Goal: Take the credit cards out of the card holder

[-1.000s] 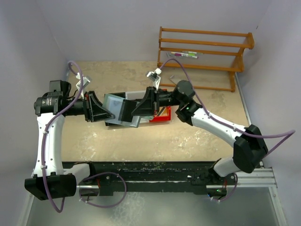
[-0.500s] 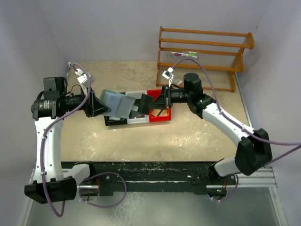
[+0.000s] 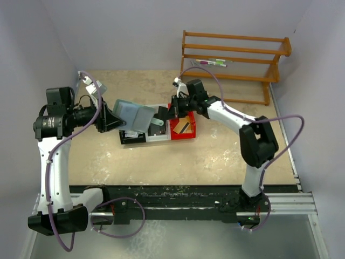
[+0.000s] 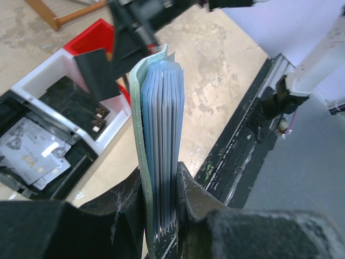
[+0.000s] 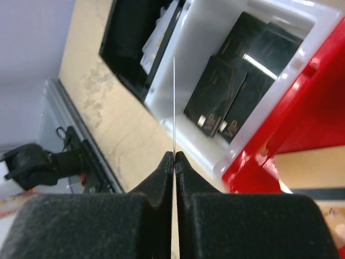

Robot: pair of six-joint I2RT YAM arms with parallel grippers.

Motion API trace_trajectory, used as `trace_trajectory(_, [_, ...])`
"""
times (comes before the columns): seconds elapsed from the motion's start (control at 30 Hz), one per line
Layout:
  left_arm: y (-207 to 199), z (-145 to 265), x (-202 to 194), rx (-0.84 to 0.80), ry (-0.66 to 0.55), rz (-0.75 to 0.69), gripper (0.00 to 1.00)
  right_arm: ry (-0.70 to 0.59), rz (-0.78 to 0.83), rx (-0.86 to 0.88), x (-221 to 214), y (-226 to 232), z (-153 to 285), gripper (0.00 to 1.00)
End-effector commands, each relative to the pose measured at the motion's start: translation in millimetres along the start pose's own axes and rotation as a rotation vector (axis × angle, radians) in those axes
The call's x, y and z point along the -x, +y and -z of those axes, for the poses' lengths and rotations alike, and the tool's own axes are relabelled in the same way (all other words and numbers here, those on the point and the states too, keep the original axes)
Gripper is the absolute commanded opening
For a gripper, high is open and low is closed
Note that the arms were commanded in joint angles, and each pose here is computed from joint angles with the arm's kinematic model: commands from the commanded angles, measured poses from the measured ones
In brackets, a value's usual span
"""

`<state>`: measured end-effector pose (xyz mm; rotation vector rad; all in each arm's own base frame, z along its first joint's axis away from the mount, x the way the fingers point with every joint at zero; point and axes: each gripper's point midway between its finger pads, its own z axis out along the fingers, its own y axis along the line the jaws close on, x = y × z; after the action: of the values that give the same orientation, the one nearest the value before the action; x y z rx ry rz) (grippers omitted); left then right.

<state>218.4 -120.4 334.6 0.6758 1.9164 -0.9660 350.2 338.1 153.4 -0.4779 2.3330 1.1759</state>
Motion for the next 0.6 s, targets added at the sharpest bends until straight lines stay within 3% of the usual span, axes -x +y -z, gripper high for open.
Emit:
trace_trajectory(0.0, [-39, 7, 22, -0.153, -0.094, -0.055, 0.17, 0.022, 0.051, -0.048, 8, -3, -31, 0.00])
trace_trajectory(0.37, [-58, 10, 22, -0.241, -0.110, -0.008, 0.17, 0.073, 0.053, -0.148, 0, -25, -69, 0.01])
trace_trajectory(0.57, [-69, 13, 25, -0.295, -0.122, 0.001, 0.17, 0.043, 0.082, -0.160, 7, -12, -60, 0.26])
